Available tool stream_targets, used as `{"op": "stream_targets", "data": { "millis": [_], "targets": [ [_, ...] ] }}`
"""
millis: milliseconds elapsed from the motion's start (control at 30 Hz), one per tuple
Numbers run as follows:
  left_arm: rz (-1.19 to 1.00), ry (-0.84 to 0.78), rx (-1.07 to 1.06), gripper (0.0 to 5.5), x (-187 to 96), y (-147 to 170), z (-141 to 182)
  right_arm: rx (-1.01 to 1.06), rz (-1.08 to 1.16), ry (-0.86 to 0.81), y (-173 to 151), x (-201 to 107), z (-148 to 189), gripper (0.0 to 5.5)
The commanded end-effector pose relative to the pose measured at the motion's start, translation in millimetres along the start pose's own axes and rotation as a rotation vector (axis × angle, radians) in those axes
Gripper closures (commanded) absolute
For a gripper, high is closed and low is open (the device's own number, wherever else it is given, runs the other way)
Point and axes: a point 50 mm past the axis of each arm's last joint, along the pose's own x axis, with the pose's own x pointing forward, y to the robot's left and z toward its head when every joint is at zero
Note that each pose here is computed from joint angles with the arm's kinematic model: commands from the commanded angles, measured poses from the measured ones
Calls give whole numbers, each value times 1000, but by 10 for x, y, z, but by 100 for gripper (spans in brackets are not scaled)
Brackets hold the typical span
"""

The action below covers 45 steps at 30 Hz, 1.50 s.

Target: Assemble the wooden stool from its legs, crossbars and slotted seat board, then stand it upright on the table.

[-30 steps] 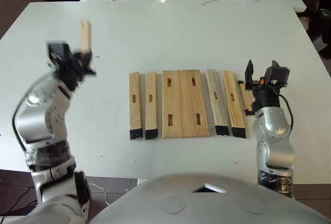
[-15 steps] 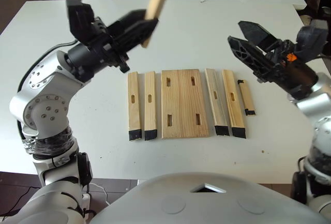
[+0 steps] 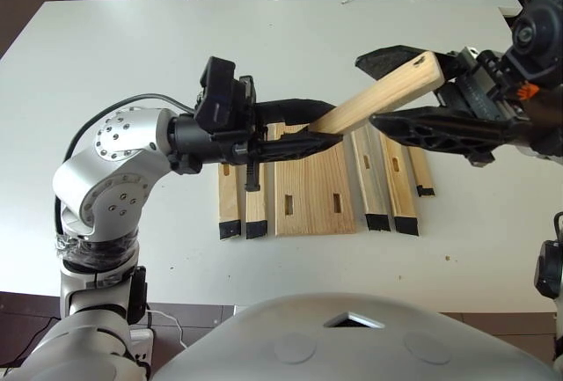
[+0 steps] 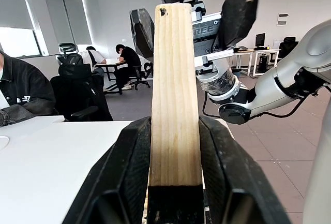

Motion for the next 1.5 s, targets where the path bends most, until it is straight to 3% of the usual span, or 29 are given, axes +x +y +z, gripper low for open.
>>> {"op": "stream_targets", "data": {
  "millis": [33, 300, 667, 1000, 1167, 1267, 1367, 1500],
  "targets": [
    [22, -12, 31, 419, -3, 18, 36, 0, -24, 49, -10, -21, -47, 254],
    [-2, -45, 38, 419, 42, -42, 79, -31, -74, 85, -78, -45, -121, 254],
    [9, 17, -9, 419, -80, -10, -54, -59, -92, 96, -70, -134, -128, 416],
    [-36, 98, -105, 419, -158, -61, -161, -106, -113, 126, -84, -165, -127, 417],
    [25, 175, -99, 320, -206, 7, -301, -171, -179, 179, -138, -219, -142, 418],
    [124, 180, -77, 276, -261, 129, -360, -225, -267, 240, -220, -359, -133, 419],
    [213, 176, -54, 273, -328, 253, -396, -287, -373, 343, -304, -607, -145, 419],
    [316, 179, -34, 273, -418, 305, -466, -379, -479, 601, -418, -1089, -316, 419]
  ]
}}
